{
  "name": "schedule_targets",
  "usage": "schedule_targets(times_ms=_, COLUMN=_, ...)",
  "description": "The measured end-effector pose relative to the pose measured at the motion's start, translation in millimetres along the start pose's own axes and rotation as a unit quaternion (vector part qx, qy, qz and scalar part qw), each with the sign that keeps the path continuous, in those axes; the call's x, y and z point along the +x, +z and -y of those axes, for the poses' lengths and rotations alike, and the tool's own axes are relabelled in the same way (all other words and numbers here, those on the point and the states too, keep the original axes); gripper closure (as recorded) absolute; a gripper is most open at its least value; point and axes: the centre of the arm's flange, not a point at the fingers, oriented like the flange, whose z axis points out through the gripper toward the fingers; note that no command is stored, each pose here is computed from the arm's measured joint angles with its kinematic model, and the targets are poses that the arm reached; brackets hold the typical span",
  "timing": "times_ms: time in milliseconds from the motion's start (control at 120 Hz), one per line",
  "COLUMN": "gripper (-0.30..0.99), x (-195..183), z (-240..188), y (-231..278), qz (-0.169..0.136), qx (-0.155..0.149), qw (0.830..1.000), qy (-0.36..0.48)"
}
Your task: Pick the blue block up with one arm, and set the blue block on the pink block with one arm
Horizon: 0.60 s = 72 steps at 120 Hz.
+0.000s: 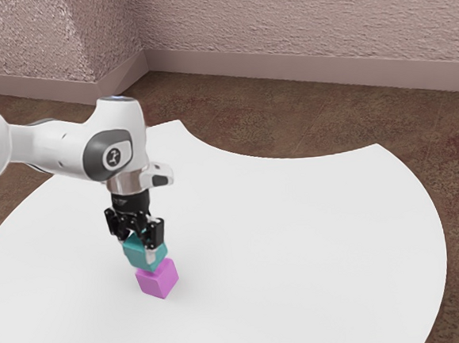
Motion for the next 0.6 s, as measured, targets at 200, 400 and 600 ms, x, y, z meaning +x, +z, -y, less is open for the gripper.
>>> schedule_targets(times_ms=200, gripper=0.32, x=-3.7, z=-7.3, y=2.0, qz=0.018, qx=-0.006, qw=1.000, qy=0.020)
schedule_targets(times_ms=400, gripper=0.32, x=-4.9, z=-5.8, y=1.2, qz=0.038, qx=-0.011, qw=0.999, qy=0.025)
schedule_targets(times_ms=600, gripper=0.32, x=5.3, z=-9.1, y=3.2, qz=0.043, qx=-0.009, qw=0.999, qy=0.030)
